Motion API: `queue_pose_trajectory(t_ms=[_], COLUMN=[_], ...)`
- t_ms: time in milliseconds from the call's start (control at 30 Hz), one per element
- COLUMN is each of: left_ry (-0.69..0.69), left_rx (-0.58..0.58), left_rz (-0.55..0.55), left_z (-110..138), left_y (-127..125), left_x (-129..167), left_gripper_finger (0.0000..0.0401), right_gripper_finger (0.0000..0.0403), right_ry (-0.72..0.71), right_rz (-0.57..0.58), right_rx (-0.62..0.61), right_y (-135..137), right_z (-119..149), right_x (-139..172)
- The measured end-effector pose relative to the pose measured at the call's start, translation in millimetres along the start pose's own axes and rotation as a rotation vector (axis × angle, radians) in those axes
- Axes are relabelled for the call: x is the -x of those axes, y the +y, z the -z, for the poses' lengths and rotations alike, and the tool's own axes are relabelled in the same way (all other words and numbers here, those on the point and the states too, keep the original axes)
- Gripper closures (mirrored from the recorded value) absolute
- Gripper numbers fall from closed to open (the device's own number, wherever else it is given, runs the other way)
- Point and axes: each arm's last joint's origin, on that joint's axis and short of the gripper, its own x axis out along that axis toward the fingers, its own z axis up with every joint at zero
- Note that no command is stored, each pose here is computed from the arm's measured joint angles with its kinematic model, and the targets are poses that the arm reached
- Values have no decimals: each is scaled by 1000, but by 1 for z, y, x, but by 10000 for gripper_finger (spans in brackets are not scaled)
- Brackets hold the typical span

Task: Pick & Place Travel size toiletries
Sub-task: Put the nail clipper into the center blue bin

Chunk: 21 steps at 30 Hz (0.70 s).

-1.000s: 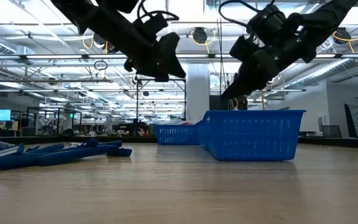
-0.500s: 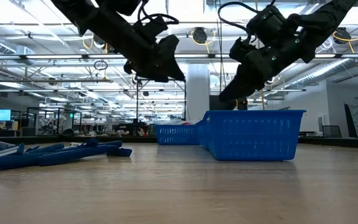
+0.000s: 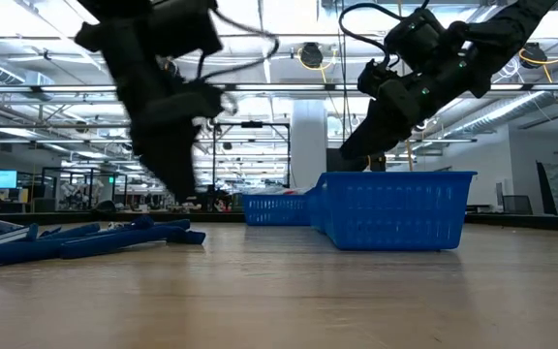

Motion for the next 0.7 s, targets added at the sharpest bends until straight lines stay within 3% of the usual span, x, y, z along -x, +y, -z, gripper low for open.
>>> queue_pose_trajectory(t_ms=[133, 233, 433, 700], left_ry=[194, 262, 300, 306], left_rx=[60, 92, 134, 169], left_rz=[-104, -172, -86, -49], left_z=[20, 33, 52, 55], left_y=[10, 17, 26, 37], left_x=[2, -1, -16, -24], left_gripper_finger=[105, 105, 105, 110], right_gripper_finger=[163, 166, 165, 169], right_ry=[-2, -2, -1, -1], right_rz=[0, -1, -1, -1], right_rx=[-11, -25, -27, -21], right_y=[0, 0, 0, 0], right_z=[0, 0, 0, 0], right_x=[0, 0, 0, 0])
